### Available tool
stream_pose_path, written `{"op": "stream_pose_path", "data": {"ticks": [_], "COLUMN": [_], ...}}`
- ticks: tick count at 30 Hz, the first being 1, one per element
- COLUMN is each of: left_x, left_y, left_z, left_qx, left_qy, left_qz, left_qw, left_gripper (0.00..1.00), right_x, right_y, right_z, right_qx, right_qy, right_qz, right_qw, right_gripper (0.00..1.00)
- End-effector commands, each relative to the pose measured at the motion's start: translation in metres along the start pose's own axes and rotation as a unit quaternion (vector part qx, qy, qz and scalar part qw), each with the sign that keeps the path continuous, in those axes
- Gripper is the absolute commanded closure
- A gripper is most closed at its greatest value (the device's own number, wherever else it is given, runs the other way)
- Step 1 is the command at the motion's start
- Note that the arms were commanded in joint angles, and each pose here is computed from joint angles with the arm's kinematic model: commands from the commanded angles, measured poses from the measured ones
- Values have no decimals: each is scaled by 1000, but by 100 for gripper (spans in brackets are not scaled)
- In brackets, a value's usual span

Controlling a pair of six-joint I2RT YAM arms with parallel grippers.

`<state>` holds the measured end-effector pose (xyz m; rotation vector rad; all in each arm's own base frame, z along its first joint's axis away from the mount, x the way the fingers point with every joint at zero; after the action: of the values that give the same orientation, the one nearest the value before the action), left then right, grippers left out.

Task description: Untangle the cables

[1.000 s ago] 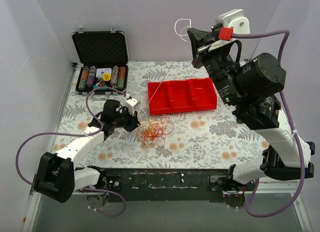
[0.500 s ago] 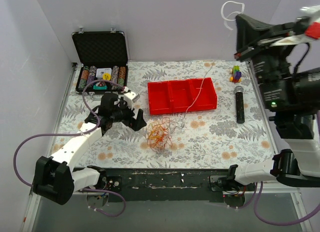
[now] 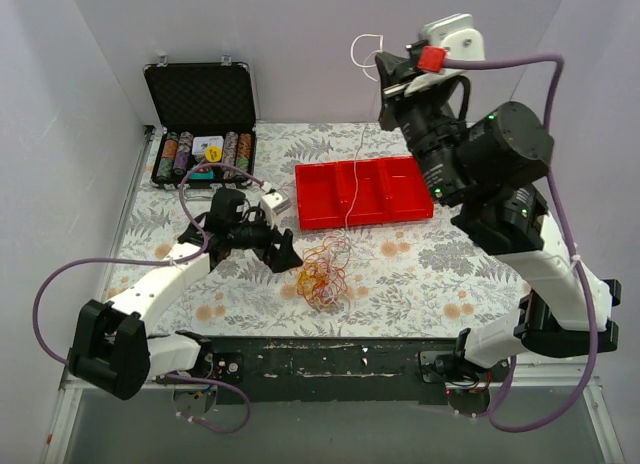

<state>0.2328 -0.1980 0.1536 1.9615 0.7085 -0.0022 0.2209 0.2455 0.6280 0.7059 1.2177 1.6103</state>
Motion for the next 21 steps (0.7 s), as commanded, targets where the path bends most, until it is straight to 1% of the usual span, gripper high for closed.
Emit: {"op": "stream_pose_path", "data": {"ticks": [1,6,8,10,12,14,15,17,21], "left_x": [-3,-27,-34,-44,-57,-75,-80,-86,-87], "left_y": [11,37,39,33,27,24,22,18,0], "left_z": [22,32,36,43,46,47,49,52,65], "left_qx": [-7,-29,-32,-20,-7,5,11,22,47], "left_qy": [-14,-94,-120,-152,-194,-237,-238,-239,-207], "left_qz": [22,-16,-25,-40,-61,-65,-64,-63,-45], "left_qw": [1000,995,992,987,979,969,969,969,976], "left_gripper": [2,2,2,2,8,13,14,14,14], "right_x": [-60,-59,-57,-57,-56,-54,-54,-57,-59], "right_y": [64,64,64,66,68,68,71,77,88], "right_z": [-32,-40,-40,-42,-44,-44,-45,-45,-50], "right_qx": [-86,-90,-88,-91,-92,-91,-93,-97,-112], "right_qy": [-37,-19,-11,-5,3,11,13,14,29], "right_qz": [91,125,132,142,152,157,161,165,183], "right_qw": [991,988,987,986,984,983,983,981,976], "right_gripper": [99,99,99,99,99,99,99,99,99]}}
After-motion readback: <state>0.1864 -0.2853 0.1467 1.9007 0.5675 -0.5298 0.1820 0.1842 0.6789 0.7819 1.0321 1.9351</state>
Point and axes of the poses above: each gripper's point midway between its finger pads, its own z axis out along the fingers, its own x axis along the line the jaws close on, y = z × x, the point moved 2 cm from there along -z, back along the fingers, and after that the axes turned 2 degrees about z, right-handed, at the moved point
